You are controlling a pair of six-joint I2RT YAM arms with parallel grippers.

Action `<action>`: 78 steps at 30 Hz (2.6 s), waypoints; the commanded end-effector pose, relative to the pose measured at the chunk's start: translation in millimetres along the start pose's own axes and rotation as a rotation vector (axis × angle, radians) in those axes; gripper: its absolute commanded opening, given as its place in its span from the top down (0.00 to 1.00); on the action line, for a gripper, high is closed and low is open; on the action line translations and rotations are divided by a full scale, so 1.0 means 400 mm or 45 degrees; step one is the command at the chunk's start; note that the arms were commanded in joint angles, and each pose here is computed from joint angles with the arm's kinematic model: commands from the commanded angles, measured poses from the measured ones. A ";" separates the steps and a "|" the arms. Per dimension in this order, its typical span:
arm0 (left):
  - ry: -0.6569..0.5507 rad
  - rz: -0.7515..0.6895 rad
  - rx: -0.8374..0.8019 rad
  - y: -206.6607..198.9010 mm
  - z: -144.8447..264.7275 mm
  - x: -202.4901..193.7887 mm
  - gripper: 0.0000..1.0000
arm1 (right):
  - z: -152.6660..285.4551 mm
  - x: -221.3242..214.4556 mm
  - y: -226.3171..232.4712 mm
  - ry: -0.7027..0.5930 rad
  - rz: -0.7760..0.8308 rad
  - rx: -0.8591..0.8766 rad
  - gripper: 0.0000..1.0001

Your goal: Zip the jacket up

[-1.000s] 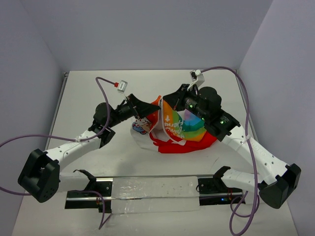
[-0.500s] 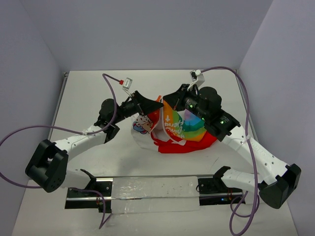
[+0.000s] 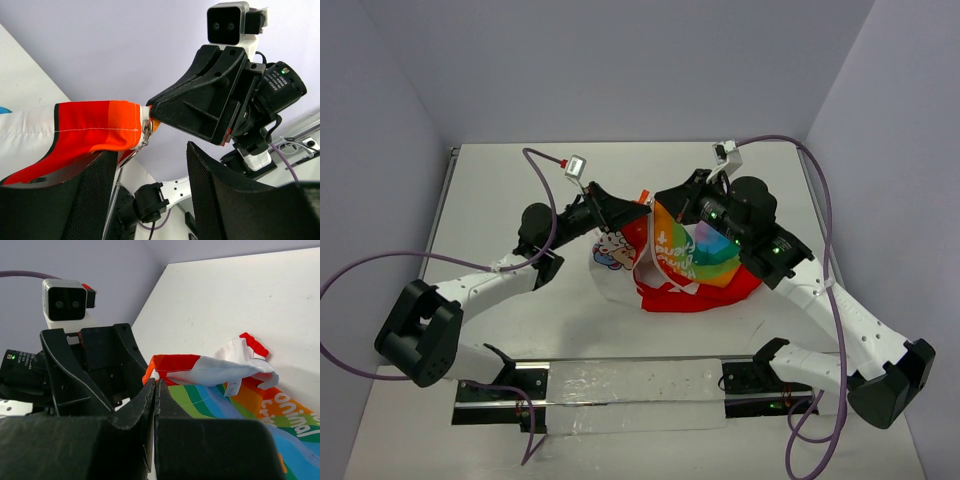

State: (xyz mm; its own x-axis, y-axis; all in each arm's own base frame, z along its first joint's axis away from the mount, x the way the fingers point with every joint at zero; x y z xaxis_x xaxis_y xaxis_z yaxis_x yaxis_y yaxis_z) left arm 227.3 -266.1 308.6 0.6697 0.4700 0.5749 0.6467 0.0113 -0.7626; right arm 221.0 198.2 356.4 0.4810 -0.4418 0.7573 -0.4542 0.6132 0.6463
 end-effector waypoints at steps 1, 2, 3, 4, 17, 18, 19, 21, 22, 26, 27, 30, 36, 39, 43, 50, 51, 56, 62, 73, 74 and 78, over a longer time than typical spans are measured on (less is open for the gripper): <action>-0.029 -0.046 -0.134 -0.037 0.004 0.014 0.40 | 0.025 0.052 0.041 -0.083 0.002 0.076 1.00; -0.027 -0.046 -0.128 -0.037 0.005 0.013 0.40 | 0.023 0.051 0.040 -0.080 0.002 0.075 1.00; -0.026 -0.047 -0.121 -0.036 0.007 0.011 0.41 | 0.021 0.050 0.039 -0.078 0.002 0.074 1.00; -0.029 -0.047 -0.113 -0.034 0.009 0.010 0.43 | 0.022 0.051 0.039 -0.079 0.002 0.076 1.00; -0.030 -0.040 -0.077 -0.031 0.011 0.010 0.73 | 0.014 0.054 0.043 -0.074 0.000 0.099 1.00; -0.026 -0.039 -0.075 -0.031 0.011 0.010 0.77 | 0.013 0.054 0.042 -0.076 -0.002 0.099 1.00; -0.025 -0.039 -0.071 -0.029 0.011 0.010 0.81 | 0.012 0.053 0.042 -0.074 -0.003 0.099 1.00; -0.027 -0.034 -0.060 -0.028 0.010 0.010 0.96 | 0.010 0.053 0.043 -0.070 -0.001 0.103 1.00; -0.023 -0.030 -0.056 -0.026 0.010 0.009 1.00 | 0.009 0.053 0.043 -0.068 0.001 0.105 1.00; -0.022 -0.015 -0.039 -0.021 0.012 0.007 1.00 | 0.006 0.054 0.042 -0.073 0.004 0.103 1.00; -0.018 -0.005 -0.027 -0.018 0.012 0.005 1.00 | 0.005 0.055 0.043 -0.077 0.005 0.103 1.00; 0.001 0.029 -0.021 -0.013 0.012 -0.003 1.00 | 0.009 0.065 0.041 -0.126 0.007 0.084 1.00; 0.044 0.091 0.034 0.005 0.016 -0.031 1.00 | 0.005 0.088 0.036 -0.220 0.001 0.038 1.00; 0.077 0.125 0.058 0.018 0.012 -0.053 1.00 | -0.002 0.093 0.034 -0.239 -0.003 0.021 1.00; 0.116 0.167 0.090 0.039 0.011 -0.081 1.00 | 0.001 0.113 0.046 -0.282 0.013 0.041 1.00; 0.175 0.233 0.138 0.063 0.020 -0.138 1.00 | 0.003 0.142 0.051 -0.343 0.027 0.003 1.00; 0.185 0.243 0.149 0.067 0.022 -0.146 1.00 | 0.002 0.146 0.052 -0.356 0.026 -0.002 1.00; 0.220 0.278 0.181 0.074 0.033 -0.185 1.00 | -0.008 0.180 0.062 -0.412 0.042 -0.027 1.00; 0.232 0.337 0.231 0.066 0.068 -0.231 1.00 | -0.026 0.266 0.085 -0.517 0.096 -0.055 1.00; 0.335 0.357 0.384 0.088 0.085 -0.308 1.00 | -0.019 0.431 0.101 -0.765 0.096 -0.134 1.00; 0.342 0.353 0.406 0.094 0.088 -0.313 1.00 | -0.015 0.441 0.103 -0.779 0.093 -0.134 1.00; 0.368 0.381 0.481 0.114 0.117 -0.344 1.00 | 0.006 0.480 0.116 -0.829 0.094 -0.121 1.00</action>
State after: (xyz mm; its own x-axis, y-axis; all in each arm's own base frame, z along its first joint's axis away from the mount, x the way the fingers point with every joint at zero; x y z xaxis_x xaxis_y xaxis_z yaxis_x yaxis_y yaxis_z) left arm 160.9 -293.7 206.3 0.8863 0.2916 0.3599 0.3200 0.1764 -0.9309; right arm 298.9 160.9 467.1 0.0921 -0.5984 0.7959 -0.3184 0.7397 0.5929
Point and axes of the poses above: each gripper's point midway between its finger pads, its own z axis back along the fingers, its own y axis along the line the jaws close on, x = y × z, the point moved 8 cm from there along z, back along the fingers, and after that the axes turned 4 degrees about -z, right-handed, at the moved point
